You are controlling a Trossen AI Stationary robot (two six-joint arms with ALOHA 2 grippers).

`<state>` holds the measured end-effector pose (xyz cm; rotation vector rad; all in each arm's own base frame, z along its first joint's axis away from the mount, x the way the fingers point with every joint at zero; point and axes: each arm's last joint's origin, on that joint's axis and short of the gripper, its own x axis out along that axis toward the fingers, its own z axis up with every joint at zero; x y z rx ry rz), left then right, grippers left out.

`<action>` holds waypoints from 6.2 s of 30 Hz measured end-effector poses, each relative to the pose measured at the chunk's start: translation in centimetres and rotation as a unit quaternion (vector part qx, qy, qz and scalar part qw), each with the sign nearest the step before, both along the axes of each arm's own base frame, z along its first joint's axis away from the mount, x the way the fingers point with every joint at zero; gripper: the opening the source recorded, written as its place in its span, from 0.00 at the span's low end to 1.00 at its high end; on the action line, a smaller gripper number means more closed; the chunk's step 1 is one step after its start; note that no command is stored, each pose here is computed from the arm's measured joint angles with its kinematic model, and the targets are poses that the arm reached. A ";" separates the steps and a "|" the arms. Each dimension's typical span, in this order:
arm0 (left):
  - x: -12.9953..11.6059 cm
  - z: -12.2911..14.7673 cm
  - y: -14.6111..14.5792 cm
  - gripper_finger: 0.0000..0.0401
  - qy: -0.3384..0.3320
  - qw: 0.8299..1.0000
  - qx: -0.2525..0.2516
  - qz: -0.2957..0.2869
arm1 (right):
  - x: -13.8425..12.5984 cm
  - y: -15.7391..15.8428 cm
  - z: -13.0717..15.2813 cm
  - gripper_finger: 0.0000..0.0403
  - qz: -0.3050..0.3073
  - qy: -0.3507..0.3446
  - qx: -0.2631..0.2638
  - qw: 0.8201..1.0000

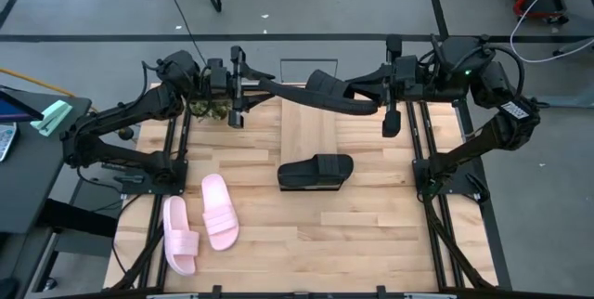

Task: Pick and place slides into the shelf
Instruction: Put the black slipper on the shelf

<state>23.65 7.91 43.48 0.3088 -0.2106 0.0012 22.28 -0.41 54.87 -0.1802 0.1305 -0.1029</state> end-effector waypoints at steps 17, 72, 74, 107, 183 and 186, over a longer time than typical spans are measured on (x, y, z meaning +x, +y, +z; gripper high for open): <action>-0.1 0.2 -0.1 0.23 -0.012 1.000 0.017 -0.005 | -0.1 -0.1 -0.4 0.10 -0.011 0.017 0.024 1.000; 3.6 -7.5 0.4 0.21 0.303 0.912 0.247 0.128 | -6.9 -0.5 -1.4 0.50 -0.135 0.104 0.074 0.983; 4.1 -8.0 0.6 0.21 0.317 0.905 0.238 0.155 | -6.7 -0.5 -1.5 0.50 -0.135 0.109 0.073 0.982; 4.2 -21.9 -1.5 0.20 0.297 0.821 0.470 0.128 | -5.1 -0.7 -2.0 0.42 -0.164 0.124 0.072 0.976; 4.2 -29.0 -0.8 0.31 0.384 0.851 0.356 0.047 | -2.7 -1.6 -3.0 0.37 -0.196 0.141 0.101 0.965; 4.2 -29.1 -0.8 0.36 0.385 0.856 0.341 0.048 | -2.7 -1.6 -3.0 0.37 -0.196 0.141 0.101 0.965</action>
